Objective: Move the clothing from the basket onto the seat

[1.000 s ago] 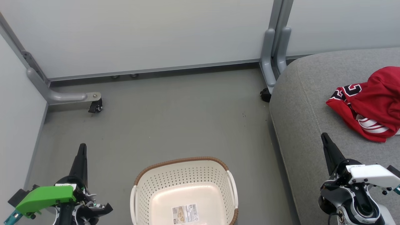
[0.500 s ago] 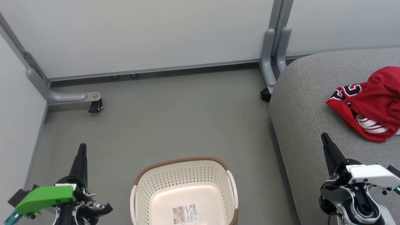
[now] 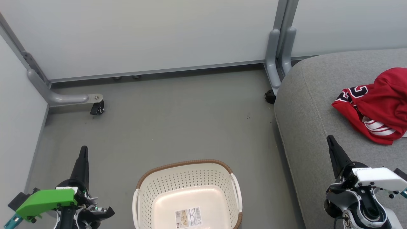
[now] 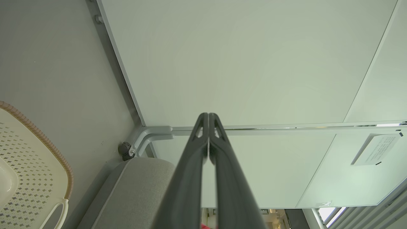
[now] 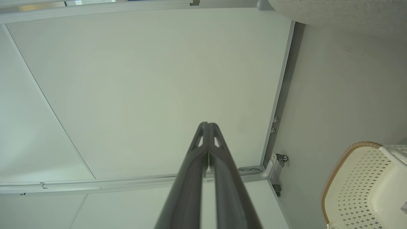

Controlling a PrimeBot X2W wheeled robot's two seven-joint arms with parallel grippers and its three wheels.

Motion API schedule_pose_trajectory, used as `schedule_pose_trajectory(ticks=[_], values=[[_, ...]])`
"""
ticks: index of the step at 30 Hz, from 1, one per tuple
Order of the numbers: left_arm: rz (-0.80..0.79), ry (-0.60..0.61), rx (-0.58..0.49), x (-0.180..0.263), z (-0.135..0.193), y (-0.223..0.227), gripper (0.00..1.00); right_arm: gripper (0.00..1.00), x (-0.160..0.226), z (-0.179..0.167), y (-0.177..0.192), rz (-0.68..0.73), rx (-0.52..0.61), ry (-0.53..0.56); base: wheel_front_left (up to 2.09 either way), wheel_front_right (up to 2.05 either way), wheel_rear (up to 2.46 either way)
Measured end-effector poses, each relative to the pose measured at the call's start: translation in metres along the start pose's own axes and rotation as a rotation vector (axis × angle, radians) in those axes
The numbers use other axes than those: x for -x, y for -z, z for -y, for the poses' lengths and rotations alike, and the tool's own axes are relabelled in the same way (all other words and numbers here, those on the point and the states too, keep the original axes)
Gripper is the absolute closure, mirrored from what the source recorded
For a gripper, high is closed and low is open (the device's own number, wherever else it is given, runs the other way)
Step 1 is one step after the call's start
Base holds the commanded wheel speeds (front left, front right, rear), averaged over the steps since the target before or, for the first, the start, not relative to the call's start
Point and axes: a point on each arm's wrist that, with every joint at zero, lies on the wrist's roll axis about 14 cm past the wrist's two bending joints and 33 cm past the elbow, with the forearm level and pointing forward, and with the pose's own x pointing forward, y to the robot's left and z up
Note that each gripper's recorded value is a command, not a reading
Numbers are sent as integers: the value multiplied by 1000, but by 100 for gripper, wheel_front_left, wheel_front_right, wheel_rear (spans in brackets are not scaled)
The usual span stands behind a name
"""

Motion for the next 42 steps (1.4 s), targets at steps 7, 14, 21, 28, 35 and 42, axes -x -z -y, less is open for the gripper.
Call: schedule_pose_trajectory(ticks=[7,14,21,28,35,42], values=[[0,0,0,0,0,0,100,100,0,0,0,0,0,0,0,0,0],[0,0,0,0,0,0,100,100,0,0,0,0,0,0,0,0,0],[0,0,0,0,0,0,100,100,0,0,0,0,0,0,0,0,0],[0,0,0,0,0,0,100,100,0,0,0,1,0,0,0,0,0],[0,0,0,0,0,0,100,100,0,0,0,1,-1,0,0,0,0],[0,0,0,0,0,0,100,100,0,0,0,1,-1,0,0,0,0]])
